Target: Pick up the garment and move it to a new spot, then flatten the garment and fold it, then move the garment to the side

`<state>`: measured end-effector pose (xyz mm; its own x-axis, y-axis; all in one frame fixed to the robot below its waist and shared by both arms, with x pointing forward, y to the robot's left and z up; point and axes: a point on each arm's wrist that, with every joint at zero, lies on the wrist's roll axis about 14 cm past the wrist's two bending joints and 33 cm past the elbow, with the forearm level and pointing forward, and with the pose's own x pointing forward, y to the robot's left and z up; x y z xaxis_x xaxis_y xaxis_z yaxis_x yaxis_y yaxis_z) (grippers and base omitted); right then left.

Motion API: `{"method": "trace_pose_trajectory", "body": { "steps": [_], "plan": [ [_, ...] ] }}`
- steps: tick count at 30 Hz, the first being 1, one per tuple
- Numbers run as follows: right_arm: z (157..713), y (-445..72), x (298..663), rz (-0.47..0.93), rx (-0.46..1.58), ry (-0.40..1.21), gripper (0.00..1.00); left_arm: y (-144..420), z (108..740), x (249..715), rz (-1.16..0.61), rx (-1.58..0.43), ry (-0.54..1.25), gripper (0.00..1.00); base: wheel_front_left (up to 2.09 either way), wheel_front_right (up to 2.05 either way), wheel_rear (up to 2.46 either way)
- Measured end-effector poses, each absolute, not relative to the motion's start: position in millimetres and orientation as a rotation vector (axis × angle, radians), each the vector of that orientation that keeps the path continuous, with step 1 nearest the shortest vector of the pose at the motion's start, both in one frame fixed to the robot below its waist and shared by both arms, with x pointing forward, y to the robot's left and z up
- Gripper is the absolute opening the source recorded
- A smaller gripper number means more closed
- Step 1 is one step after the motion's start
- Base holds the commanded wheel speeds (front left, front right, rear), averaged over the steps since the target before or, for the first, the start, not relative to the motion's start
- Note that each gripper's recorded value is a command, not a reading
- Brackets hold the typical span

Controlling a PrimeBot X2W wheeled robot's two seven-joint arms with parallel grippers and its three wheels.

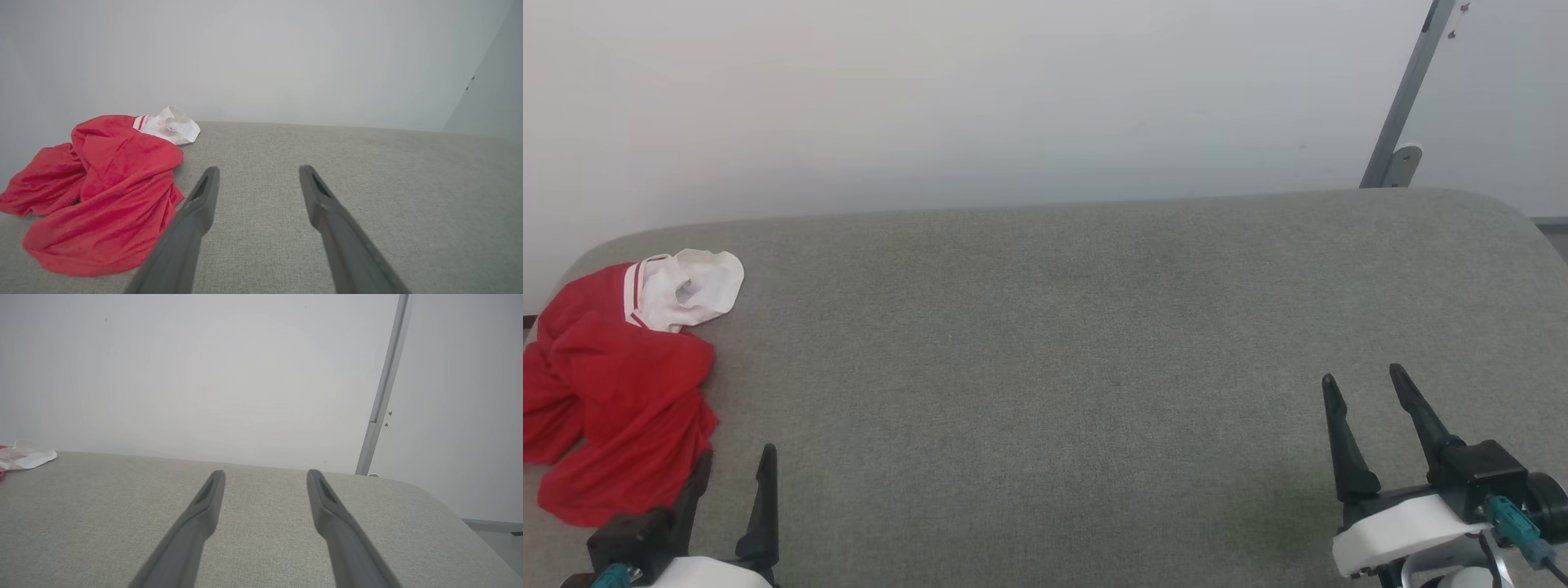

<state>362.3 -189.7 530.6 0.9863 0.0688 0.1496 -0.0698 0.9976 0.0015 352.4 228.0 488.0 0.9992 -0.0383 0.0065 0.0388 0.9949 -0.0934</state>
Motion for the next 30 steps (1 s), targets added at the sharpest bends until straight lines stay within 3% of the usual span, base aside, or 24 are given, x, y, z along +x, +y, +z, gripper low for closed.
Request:
{"method": "trace_pose_trajectory", "body": {
  "steps": [30],
  "plan": [
    [532.9, -187.0, 363.1, 0.076, 0.009, -0.158, 1.0, 227.9, 485.5, 349.6, -0.039, -0.092, 0.003, 1.0, 0.0, 0.0, 0.0]
  ]
}}
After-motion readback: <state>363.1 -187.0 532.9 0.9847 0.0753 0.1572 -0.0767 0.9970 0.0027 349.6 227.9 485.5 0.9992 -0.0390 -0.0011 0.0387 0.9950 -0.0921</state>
